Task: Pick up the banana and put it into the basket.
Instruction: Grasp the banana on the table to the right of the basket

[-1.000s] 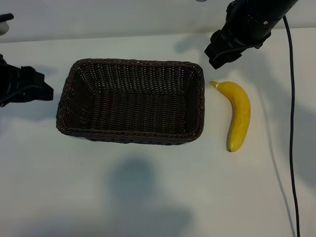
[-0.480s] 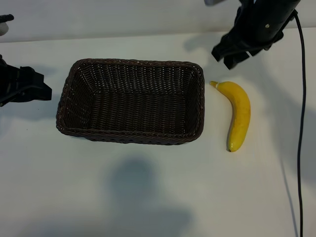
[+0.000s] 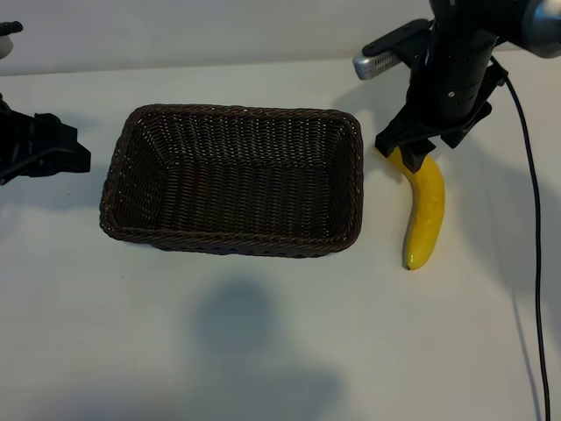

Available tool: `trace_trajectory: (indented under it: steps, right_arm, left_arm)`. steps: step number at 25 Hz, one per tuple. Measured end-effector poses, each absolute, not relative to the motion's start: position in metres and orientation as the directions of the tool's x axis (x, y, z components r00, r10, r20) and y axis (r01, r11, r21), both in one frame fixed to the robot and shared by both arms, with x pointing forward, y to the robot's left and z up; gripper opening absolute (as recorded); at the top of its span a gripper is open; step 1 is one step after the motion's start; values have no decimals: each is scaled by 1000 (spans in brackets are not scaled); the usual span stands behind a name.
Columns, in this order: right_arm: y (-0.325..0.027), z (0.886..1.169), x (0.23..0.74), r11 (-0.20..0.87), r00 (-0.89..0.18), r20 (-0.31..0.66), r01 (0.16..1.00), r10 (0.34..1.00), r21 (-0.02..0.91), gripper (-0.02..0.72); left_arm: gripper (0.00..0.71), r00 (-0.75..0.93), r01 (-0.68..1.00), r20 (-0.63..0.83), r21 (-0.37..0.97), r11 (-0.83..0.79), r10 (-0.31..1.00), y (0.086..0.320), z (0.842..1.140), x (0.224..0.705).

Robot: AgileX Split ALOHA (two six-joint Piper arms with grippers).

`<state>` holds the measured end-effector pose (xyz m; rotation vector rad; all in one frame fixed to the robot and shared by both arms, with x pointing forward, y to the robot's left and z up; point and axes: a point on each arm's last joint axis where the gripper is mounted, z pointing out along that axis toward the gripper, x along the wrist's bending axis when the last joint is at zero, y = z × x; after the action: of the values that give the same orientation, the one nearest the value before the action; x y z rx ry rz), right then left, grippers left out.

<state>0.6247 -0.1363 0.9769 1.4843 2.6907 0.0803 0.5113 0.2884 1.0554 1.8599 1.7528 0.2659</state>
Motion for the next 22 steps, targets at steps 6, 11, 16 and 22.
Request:
trace_trajectory:
  steps: [6,11,16,22]
  right_arm:
    - [-137,974,625,558,-556,-43,827,830,66,586]
    - [-139,974,625,536,-532,-64,843,844,53,588]
    - [-140,974,624,515,-512,-63,856,857,41,588]
    - [-141,974,622,506,-504,-56,863,862,14,588]
  left_arm:
    - [600,123,850,-230,527,18,966,289,1056,512]
    - [600,122,846,-227,533,19,966,289,1056,512]
    - [600,122,846,-227,533,19,966,289,1056,512]
    - [600,122,846,-226,533,18,966,289,1056,512]
